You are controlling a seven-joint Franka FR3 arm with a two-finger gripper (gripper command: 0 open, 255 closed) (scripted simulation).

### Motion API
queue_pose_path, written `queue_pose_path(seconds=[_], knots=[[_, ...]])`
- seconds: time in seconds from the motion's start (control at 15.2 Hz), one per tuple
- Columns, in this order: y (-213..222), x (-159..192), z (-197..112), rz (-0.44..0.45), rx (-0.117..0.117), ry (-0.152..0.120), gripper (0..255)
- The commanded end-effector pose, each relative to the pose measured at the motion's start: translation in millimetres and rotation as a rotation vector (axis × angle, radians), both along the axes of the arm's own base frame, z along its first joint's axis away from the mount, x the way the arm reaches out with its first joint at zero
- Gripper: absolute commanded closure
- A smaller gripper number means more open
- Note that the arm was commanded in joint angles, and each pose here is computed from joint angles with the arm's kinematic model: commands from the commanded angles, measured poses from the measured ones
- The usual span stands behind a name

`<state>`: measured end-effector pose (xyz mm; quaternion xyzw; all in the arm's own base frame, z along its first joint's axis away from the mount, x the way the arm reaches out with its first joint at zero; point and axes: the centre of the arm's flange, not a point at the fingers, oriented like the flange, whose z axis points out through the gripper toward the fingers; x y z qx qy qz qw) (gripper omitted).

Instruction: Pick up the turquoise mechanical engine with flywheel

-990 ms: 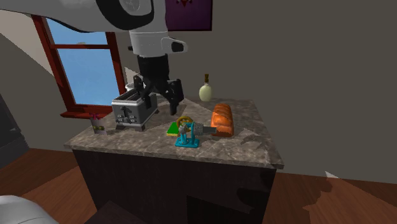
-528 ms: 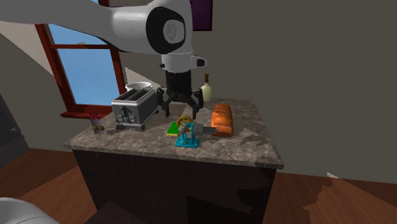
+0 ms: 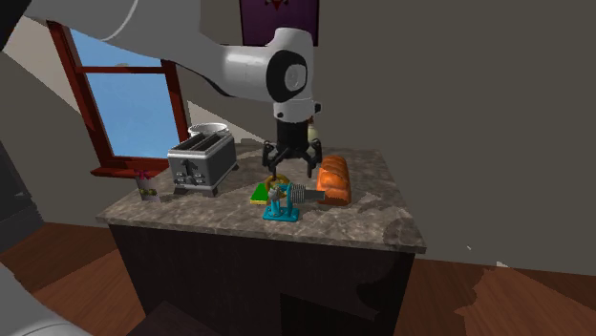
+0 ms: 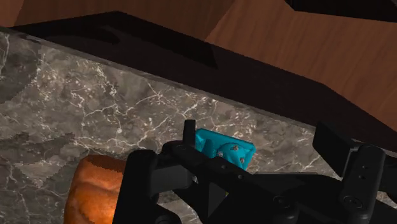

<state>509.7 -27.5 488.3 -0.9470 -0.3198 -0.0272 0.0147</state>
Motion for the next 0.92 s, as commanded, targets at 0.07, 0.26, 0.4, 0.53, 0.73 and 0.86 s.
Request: queue_pose_path(seconds=[0.07, 0.26, 0.4, 0.53, 0.73, 0.86], knots=[[7, 38, -21, 0.132, -0.004, 0.001, 0], [18, 72, -40, 0.258, -0.007, 0.003, 0], [28, 94, -53, 0.342, -0.009, 0.005, 0], [39, 115, -66, 0.426, -0.011, 0.006, 0], [59, 144, -86, 0.552, -0.014, 0.008, 0], [75, 162, -99, 0.636, -0.016, 0.010, 0]])
